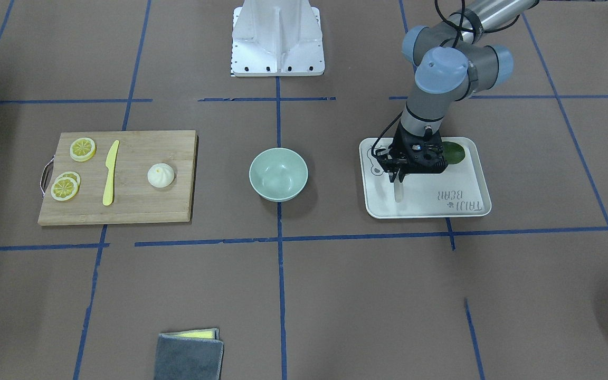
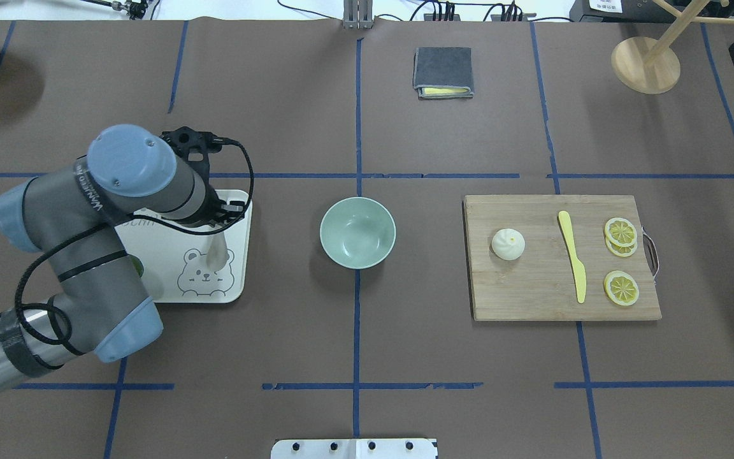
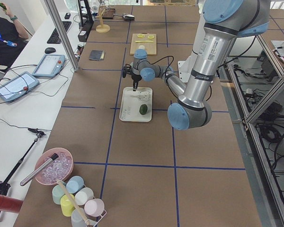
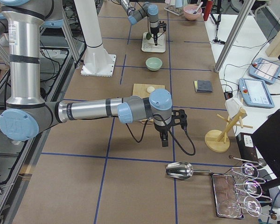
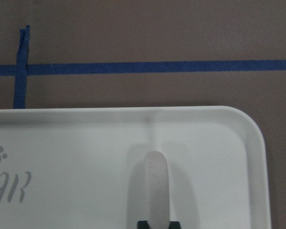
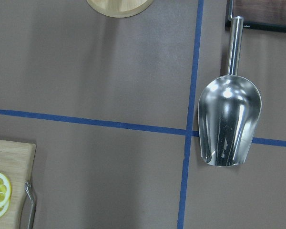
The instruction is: Put spoon and bun in bowl
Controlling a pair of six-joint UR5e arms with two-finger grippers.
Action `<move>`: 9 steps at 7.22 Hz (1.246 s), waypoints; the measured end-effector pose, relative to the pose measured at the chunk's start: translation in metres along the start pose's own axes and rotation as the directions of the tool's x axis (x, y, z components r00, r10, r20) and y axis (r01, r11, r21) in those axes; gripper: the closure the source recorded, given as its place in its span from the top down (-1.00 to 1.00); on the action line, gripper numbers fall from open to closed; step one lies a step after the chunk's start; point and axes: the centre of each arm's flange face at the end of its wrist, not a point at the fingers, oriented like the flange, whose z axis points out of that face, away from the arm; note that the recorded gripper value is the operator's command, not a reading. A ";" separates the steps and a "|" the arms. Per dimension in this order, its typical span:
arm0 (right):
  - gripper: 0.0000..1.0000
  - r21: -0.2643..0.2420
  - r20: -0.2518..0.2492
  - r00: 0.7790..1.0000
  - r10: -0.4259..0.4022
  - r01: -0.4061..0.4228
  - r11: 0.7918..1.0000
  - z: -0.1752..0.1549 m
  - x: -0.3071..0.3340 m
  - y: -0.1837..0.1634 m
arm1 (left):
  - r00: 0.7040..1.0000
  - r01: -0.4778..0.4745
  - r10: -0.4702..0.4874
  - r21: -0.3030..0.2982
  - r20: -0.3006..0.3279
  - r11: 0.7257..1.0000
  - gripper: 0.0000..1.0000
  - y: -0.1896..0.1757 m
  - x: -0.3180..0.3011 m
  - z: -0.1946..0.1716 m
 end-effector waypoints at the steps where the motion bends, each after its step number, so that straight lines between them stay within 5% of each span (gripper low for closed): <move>1: 1.00 -0.001 0.000 1.000 0.001 -0.001 1.000 0.000 0.000 0.000 | 0.996 0.088 -0.088 0.001 -0.010 0.996 -1.00 -0.006 0.034 -0.021; 3: 1.00 -0.003 0.000 1.000 0.002 -0.002 1.000 0.001 0.001 0.001 | 0.948 0.314 -0.313 0.011 -0.055 0.949 -1.00 -0.013 0.082 -0.052; 5: 1.00 -0.004 0.000 1.000 0.003 -0.003 1.000 0.002 0.002 0.002 | 0.855 0.517 -0.512 0.053 -0.078 0.855 -1.00 -0.014 0.120 -0.050; 7: 1.00 -0.006 -0.001 1.000 0.005 -0.005 1.000 0.002 0.003 0.004 | 0.814 0.581 -0.579 0.049 -0.046 0.813 -1.00 0.005 0.168 -0.016; 9: 1.00 -0.010 -0.001 1.000 0.008 -0.008 1.000 0.003 0.004 0.007 | 0.808 0.589 -0.588 0.067 -0.037 0.806 -1.00 0.022 0.191 0.006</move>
